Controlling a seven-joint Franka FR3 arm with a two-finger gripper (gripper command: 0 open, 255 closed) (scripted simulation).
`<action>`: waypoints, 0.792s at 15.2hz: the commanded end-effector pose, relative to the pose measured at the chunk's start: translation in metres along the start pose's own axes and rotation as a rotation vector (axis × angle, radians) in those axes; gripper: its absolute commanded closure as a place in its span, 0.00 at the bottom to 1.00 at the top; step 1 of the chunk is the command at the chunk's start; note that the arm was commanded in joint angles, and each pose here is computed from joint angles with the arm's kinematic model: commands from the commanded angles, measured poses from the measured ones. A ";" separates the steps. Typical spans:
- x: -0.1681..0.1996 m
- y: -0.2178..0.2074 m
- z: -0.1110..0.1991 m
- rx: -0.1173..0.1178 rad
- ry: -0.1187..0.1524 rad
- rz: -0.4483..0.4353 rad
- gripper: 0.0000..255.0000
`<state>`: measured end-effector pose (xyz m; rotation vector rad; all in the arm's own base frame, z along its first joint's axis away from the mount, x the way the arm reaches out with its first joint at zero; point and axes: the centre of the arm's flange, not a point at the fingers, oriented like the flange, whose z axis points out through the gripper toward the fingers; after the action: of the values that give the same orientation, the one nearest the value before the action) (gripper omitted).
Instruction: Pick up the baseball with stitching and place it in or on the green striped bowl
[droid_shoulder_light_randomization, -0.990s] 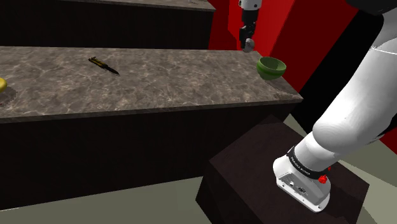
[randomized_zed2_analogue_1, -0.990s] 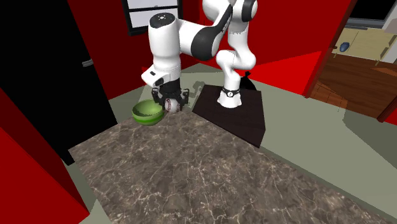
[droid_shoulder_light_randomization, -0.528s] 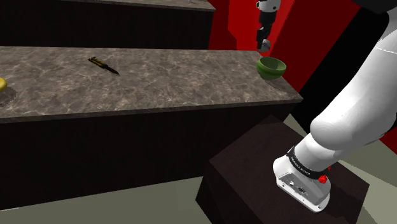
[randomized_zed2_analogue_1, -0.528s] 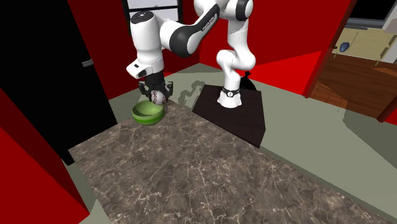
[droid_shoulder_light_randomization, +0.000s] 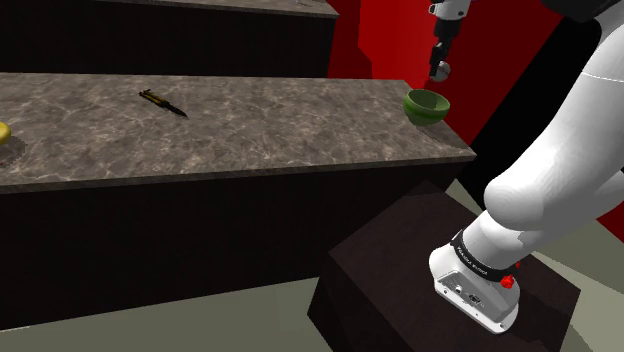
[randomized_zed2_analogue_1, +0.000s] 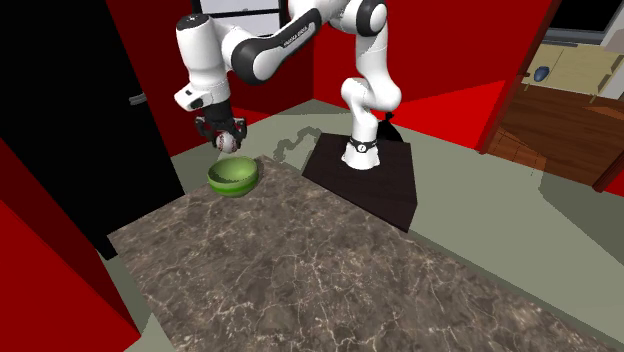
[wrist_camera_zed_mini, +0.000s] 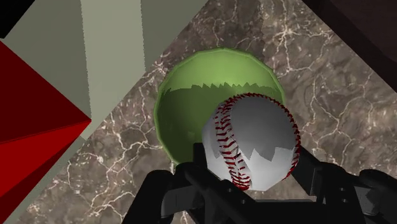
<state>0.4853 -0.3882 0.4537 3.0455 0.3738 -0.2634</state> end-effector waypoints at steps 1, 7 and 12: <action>-0.011 0.009 0.007 0.000 0.000 -0.001 1.00; -0.006 0.008 0.038 0.000 0.000 -0.001 1.00; -0.001 0.007 0.064 0.000 0.000 -0.001 1.00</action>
<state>0.4764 -0.4005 0.3965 3.0455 0.3759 -0.2638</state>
